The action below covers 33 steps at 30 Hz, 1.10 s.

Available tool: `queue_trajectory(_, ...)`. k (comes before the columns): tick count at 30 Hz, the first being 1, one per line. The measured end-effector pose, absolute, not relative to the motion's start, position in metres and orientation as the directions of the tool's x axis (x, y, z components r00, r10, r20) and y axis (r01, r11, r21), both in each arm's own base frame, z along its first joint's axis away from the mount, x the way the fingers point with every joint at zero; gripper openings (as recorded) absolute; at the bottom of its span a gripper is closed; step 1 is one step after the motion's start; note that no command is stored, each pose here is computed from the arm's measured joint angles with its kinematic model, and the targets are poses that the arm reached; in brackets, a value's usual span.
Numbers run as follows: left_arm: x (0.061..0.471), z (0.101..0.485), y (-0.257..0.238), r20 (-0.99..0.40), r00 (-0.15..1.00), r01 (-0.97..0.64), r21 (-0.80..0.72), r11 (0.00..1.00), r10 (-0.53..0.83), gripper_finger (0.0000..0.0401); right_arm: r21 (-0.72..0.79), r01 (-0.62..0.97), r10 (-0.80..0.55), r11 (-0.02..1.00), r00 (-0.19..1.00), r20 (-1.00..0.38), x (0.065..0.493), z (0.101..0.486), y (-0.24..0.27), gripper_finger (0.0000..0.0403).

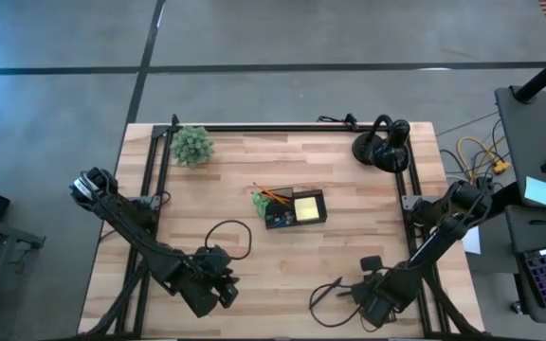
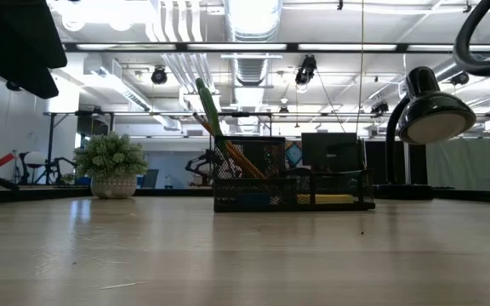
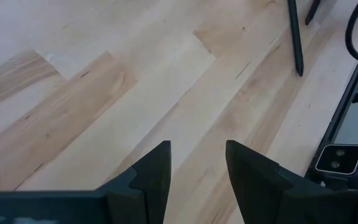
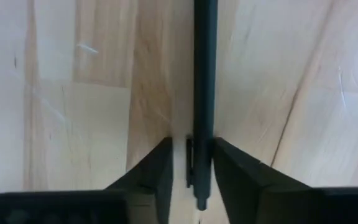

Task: Pick and place office supplies into organizer
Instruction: Put the right black pen into the black desk organizer

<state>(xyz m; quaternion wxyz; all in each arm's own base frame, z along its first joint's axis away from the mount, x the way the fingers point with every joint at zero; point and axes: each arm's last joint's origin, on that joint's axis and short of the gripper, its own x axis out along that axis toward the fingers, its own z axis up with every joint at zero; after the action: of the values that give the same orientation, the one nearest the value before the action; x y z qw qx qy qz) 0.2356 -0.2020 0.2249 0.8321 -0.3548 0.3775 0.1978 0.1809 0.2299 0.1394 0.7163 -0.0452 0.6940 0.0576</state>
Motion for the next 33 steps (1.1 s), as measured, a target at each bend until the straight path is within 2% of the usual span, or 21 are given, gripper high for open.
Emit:
queue_trajectory(9, 0.235, 0.225, -0.202, -0.769, 0.636, -0.597, -0.442, 0.670, 0.059, 0.0139, 0.014, -0.149, 0.019, 0.989, 0.033, -0.999, 0.182, 0.139, 0.229, 0.0041)
queue_trajectory(19, 0.235, 0.227, -0.201, -0.766, 0.640, -0.595, -0.447, 0.668, 0.057, 0.0139, -0.031, -0.004, -0.031, 1.000, 0.023, -0.999, 0.184, 0.160, 0.229, 0.0030)
queue_trajectory(21, 0.234, 0.229, -0.201, -0.762, 0.645, -0.593, -0.453, 0.666, 0.055, 0.0139, 0.015, 0.013, 0.015, 1.000, 0.035, -0.999, 0.188, 0.174, 0.235, 0.0029)
queue_trajectory(24, 0.234, 0.231, -0.200, -0.758, 0.650, -0.591, -0.459, 0.663, 0.055, 0.0139, 0.103, 0.071, 0.098, 0.992, 0.076, -0.992, 0.197, 0.194, 0.244, 0.0025)
queue_trajectory(28, 0.232, 0.236, -0.199, -0.750, 0.660, -0.587, -0.477, 0.654, 0.046, 0.0139, 0.205, 0.284, 0.174, 0.937, 0.130, -0.976, 0.210, 0.220, 0.244, 0.0021)
queue_trajectory(33, 0.227, 0.244, -0.194, -0.749, 0.662, -0.586, -0.480, 0.653, 0.043, 0.0139, 0.294, 0.395, 0.156, 0.870, 0.347, -0.925, 0.220, 0.262, 0.241, 0.0020)
